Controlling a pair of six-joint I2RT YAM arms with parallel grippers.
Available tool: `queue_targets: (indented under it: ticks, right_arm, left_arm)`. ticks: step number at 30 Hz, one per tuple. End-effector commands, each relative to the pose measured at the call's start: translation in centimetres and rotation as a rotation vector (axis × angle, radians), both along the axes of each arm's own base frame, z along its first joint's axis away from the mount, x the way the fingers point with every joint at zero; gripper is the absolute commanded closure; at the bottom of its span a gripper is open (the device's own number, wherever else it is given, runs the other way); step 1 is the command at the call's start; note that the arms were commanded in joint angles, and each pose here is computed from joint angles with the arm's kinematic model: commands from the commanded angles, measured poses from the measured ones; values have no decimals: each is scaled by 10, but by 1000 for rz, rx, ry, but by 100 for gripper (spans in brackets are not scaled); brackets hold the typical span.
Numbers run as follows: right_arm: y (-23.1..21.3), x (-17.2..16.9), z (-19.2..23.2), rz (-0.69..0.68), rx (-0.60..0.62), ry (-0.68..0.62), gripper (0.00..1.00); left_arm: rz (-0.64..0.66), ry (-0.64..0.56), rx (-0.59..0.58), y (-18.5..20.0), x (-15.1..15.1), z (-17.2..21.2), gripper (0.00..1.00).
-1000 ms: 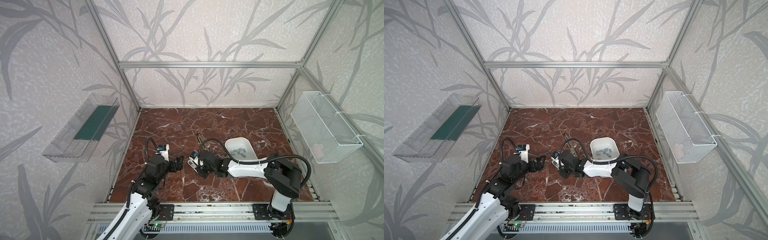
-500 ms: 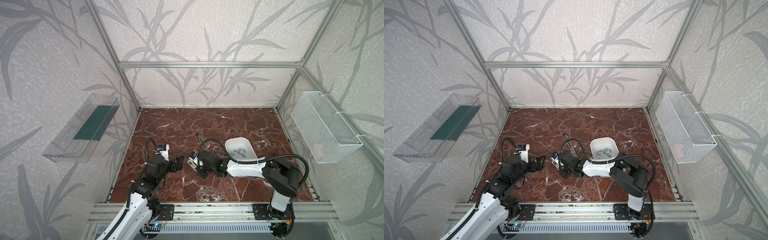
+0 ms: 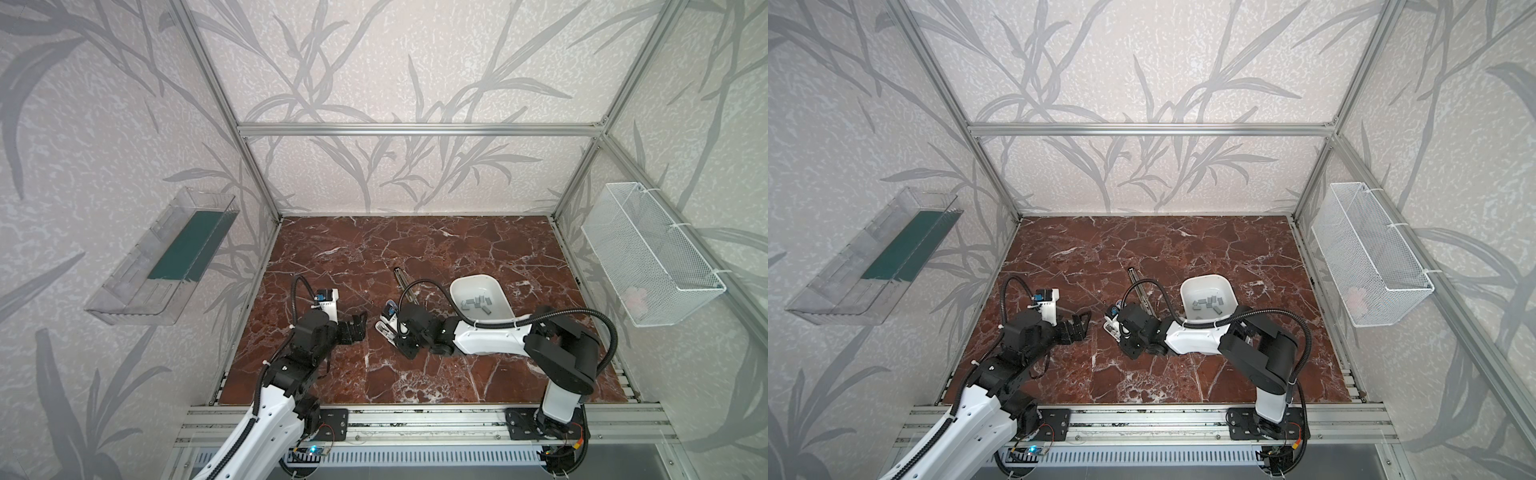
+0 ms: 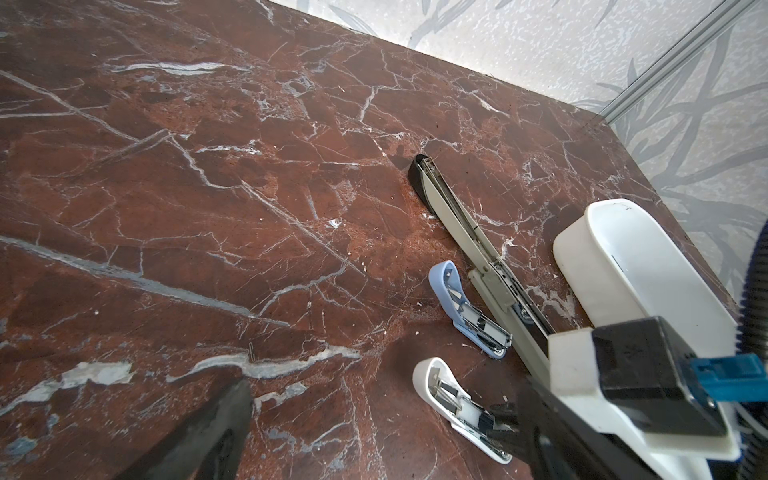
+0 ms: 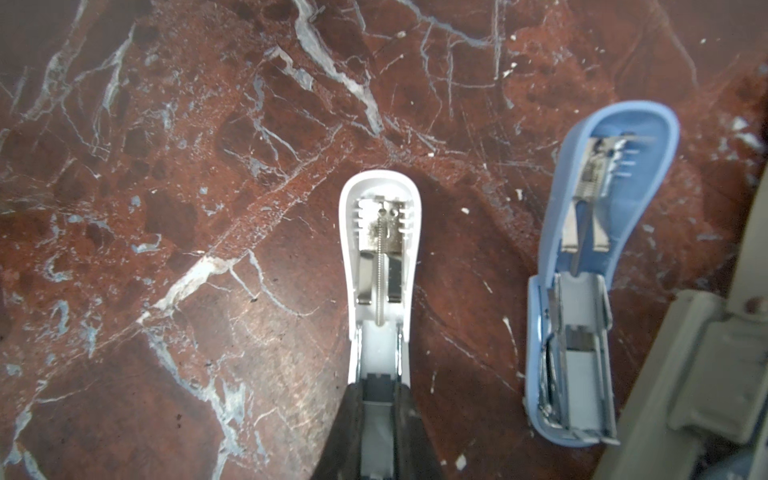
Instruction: Load the staples into the stapler
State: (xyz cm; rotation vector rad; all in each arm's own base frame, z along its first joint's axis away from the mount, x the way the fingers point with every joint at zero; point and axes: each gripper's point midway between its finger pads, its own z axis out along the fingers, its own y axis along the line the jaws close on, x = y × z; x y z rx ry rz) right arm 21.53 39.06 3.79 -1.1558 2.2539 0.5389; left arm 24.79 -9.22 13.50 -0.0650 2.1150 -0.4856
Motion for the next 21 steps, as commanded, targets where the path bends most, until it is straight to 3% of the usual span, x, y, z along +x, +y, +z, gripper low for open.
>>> queue_targets:
  ticks: [1, 5, 10, 21]
  right_arm:
    - [-9, -5, -2, -19, -16, 21, 97]
    - [-11, -6, -2, -21, -16, 21, 95]
    - [-11, -5, 0, -26, -12, 19, 78]
    - [-10, 0, 28, -44, 49, -30, 70]
  left_arm:
    - [26, -3, -4, 4, 1, -1, 1]
    - [27, -2, -3, 5, 1, -1, 1]
    - [28, -3, -3, 5, 1, -1, 1]
    - [27, -4, -4, 5, 0, -1, 1]
